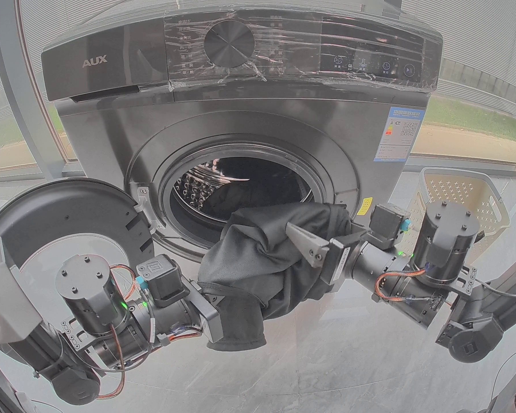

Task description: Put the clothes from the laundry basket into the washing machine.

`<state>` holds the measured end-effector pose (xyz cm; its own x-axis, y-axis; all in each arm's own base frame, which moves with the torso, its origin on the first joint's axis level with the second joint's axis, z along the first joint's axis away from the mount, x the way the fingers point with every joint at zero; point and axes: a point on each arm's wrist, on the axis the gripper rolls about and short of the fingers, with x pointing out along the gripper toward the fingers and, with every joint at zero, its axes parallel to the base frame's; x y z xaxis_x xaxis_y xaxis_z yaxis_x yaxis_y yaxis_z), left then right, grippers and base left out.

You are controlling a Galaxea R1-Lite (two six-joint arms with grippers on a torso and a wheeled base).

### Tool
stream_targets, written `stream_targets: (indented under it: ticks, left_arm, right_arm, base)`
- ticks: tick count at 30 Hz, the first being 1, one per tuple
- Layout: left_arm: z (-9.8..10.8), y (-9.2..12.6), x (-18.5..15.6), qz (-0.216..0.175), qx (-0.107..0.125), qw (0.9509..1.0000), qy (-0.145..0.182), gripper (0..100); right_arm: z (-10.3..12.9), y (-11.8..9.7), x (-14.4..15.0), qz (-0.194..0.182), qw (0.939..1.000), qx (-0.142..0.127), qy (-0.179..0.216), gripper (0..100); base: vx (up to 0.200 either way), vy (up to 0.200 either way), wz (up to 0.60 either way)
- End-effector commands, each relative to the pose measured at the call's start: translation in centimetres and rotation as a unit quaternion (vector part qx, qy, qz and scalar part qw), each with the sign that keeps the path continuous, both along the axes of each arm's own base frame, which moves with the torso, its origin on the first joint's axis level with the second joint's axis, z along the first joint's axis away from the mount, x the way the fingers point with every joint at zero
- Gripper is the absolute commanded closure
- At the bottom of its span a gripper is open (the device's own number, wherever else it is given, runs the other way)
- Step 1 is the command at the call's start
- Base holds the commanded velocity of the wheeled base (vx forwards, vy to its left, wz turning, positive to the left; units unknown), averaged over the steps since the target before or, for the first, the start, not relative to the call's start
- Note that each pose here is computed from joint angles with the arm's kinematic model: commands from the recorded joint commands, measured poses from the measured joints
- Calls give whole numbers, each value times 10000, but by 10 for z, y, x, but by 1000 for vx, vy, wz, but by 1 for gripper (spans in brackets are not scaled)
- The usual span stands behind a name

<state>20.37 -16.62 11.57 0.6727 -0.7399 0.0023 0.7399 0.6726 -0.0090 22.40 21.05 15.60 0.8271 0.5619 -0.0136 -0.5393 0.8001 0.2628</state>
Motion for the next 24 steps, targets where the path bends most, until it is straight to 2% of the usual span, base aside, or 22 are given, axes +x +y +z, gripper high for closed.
stream_targets:
  ticks: [1,4,7,8,10,12,17,19,22,24]
  left_arm:
    - [19,3,-7,-31,-252,9993,-291,100]
    - [19,2,-6,-39,-257,9992,-297,100]
    - [21,0,-4,-40,-301,9990,-316,100]
    - [23,0,-3,-42,-365,9988,-335,100]
    - [24,-1,-3,-43,-385,9987,-336,100]
    - [26,-1,-1,-45,-433,9984,-350,100]
    - [26,-4,3,-20,-514,9982,-317,100]
    - [25,-4,4,-12,-505,9983,-305,100]
    - [23,-5,4,11,-483,9985,-263,100]
    - [16,-6,7,129,-398,9990,-148,100]
  right_arm:
    - [-19,-4,-2,-30,9992,-294,285,0]
    - [-27,-6,-6,-10,9982,-468,367,0]
    - [-40,-13,-9,-39,9952,-813,536,0]
    - [-47,-17,-12,-48,9927,-982,703,0]
    - [-49,-18,-13,-46,9916,-1040,764,0]
    - [-59,-22,-20,-23,9872,-1255,988,0]
    - [-78,-29,-32,168,9784,-1663,1218,0]
    - [-83,-30,-38,291,9751,-1775,1297,0]
    - [-84,-25,-40,438,9754,-1747,1273,0]
    - [-80,-19,-39,522,9781,-1666,1133,0]
  base:
    - [0,0,0]
    - [0,0,0]
    - [0,0,0]
    - [0,0,0]
    - [0,0,0]
    - [0,0,0]
    - [0,0,0]
    - [0,0,0]
    - [0,0,0]
    - [0,0,0]
